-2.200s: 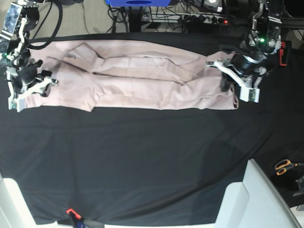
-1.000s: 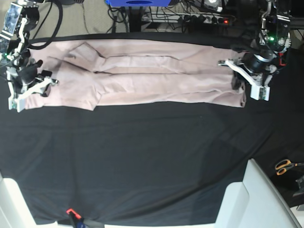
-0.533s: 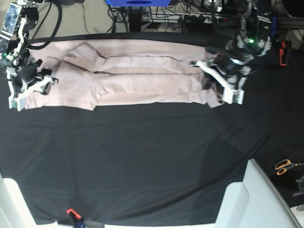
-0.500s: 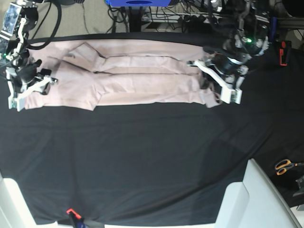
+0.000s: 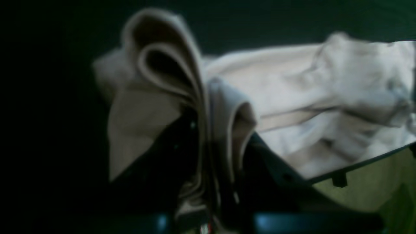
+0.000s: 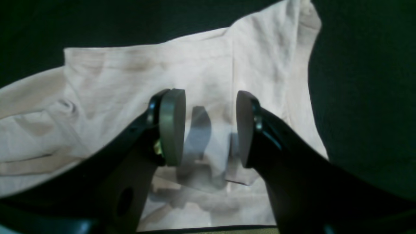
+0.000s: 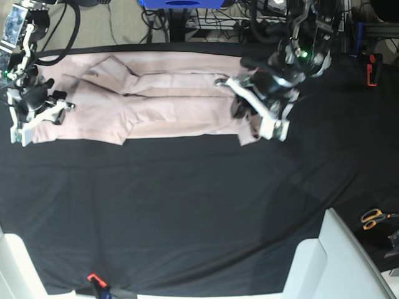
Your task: Fold the T-shirt properly
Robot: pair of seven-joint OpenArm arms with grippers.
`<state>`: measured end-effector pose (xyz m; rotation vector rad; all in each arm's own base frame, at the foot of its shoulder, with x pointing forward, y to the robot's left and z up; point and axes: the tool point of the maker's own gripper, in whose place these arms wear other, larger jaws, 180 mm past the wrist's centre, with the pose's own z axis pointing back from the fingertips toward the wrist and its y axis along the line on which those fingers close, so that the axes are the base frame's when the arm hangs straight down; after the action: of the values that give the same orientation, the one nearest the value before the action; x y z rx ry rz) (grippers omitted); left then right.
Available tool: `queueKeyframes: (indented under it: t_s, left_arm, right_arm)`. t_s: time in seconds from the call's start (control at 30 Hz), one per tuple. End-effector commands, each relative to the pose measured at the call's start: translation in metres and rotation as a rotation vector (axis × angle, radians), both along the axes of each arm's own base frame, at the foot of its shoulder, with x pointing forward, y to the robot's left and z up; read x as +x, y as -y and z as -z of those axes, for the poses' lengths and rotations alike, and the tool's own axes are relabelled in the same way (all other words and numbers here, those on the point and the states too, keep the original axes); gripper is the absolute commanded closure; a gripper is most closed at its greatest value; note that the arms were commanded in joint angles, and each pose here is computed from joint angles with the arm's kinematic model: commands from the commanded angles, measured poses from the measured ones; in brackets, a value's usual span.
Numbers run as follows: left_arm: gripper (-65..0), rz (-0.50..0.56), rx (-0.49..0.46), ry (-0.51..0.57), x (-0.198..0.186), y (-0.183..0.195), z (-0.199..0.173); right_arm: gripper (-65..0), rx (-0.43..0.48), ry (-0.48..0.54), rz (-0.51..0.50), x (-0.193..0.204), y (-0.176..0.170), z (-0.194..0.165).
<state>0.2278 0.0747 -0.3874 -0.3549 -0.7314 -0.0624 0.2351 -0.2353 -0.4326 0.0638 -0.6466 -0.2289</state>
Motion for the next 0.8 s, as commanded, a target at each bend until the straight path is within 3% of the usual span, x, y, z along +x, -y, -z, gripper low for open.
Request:
queueKeyframes:
  t_s: [0.0,0.17,0.5,0.77]
  left_arm:
    - [0.0,-0.001,-0.032,0.041,0.007,0.008,-0.011]
    - [0.0,-0.004,-0.078,0.031,0.015,0.028,-0.007]
    - [0.0,0.093,-0.134,-0.035,0.008,0.080,0.012]
    - [0.0,0.162,-0.127,-0.083,0.003,0.102,0.030]
  right_arm:
    - [-23.6,-0.016,0.037,-0.005,0.008,0.004,-0.009]
    - [-23.6,-0.016,0.034,-0.005,0.007,0.004,-0.009]
    - [-23.6,-0.015,0.031,-0.004,0.006,0.004,-0.008]
    - [-23.6,-0.015,0.031,-0.004,0.006,0.004,-0.008]
